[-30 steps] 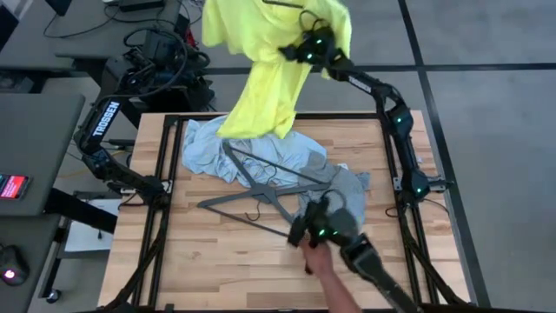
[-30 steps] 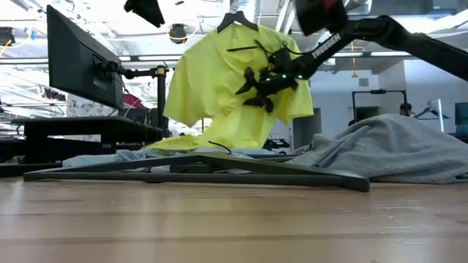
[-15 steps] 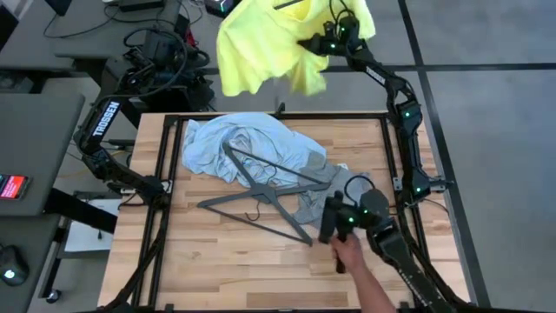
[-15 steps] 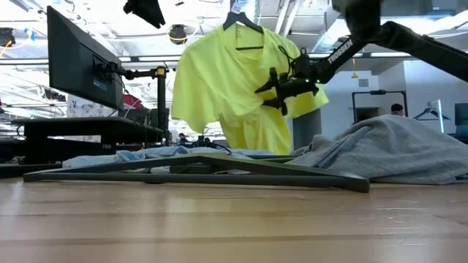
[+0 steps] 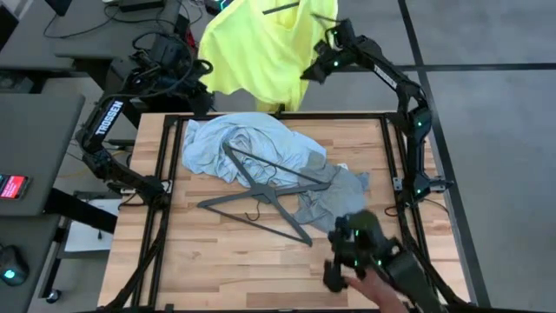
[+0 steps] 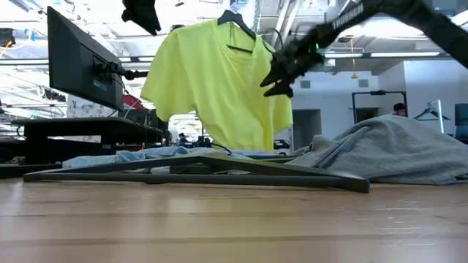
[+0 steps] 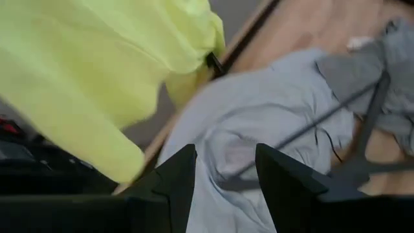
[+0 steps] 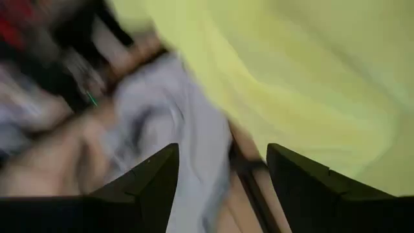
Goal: Hang clothes
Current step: Hang the blue polo shirt on the rack
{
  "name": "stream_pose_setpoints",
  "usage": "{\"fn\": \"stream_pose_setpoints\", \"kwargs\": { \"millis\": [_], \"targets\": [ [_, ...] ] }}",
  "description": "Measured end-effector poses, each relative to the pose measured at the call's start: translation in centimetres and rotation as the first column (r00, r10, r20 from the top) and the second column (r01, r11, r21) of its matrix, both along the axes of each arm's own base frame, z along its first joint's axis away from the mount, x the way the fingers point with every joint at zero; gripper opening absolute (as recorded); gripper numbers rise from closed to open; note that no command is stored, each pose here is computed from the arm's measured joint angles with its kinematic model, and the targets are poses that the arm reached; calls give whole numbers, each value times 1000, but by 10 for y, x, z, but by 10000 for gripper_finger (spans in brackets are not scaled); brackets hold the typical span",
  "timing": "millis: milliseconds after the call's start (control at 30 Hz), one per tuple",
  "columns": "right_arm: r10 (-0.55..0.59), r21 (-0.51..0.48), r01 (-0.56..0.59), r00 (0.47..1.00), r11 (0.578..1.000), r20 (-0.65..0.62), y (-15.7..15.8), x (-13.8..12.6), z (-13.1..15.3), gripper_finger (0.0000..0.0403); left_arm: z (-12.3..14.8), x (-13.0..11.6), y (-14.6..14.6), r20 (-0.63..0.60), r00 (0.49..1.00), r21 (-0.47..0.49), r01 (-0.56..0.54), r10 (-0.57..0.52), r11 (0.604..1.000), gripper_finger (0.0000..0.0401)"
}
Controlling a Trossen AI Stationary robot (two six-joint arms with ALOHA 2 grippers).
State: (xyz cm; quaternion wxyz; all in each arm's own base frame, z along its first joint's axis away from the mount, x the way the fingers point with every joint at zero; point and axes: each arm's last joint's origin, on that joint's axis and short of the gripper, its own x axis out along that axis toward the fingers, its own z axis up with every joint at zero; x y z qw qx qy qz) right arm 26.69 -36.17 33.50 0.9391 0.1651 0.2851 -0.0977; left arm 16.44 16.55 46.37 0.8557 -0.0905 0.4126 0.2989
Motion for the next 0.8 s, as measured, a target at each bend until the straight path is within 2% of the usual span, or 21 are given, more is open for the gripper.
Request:
{"fn": "stream_pose_setpoints", "kwargs": {
  "millis": [167, 300, 467, 633, 700, 800],
  "targets": [
    [35, -153, -45, 997, 987, -63, 56, 14, 45, 223, -29, 10, 7, -26, 997, -110, 65, -69, 992, 144],
    [19, -188, -50, 986, 981, -167, 96, 17, 63, 223, -51, 14, 6, -15, 994, -161, 105, -109, 981, 144],
    [20, -157, -60, 969, 986, -244, 134, 10, 78, 223, -59, 2, -9, 80, 993, -102, 98, -90, 990, 144],
    [35, -76, -58, 962, 995, -271, 157, 17, 79, 223, -67, -11, -25, 226, 972, -19, 69, -63, 997, 144],
    [43, -48, -58, 961, 997, -274, 165, 21, 78, 223, -76, -12, -30, 245, 966, -8, 87, -83, 996, 144],
    [63, -15, -70, 954, 997, -294, 180, 28, 77, 223, -94, -12, -36, 234, 968, -41, 99, -87, 994, 144]
  ]
}}
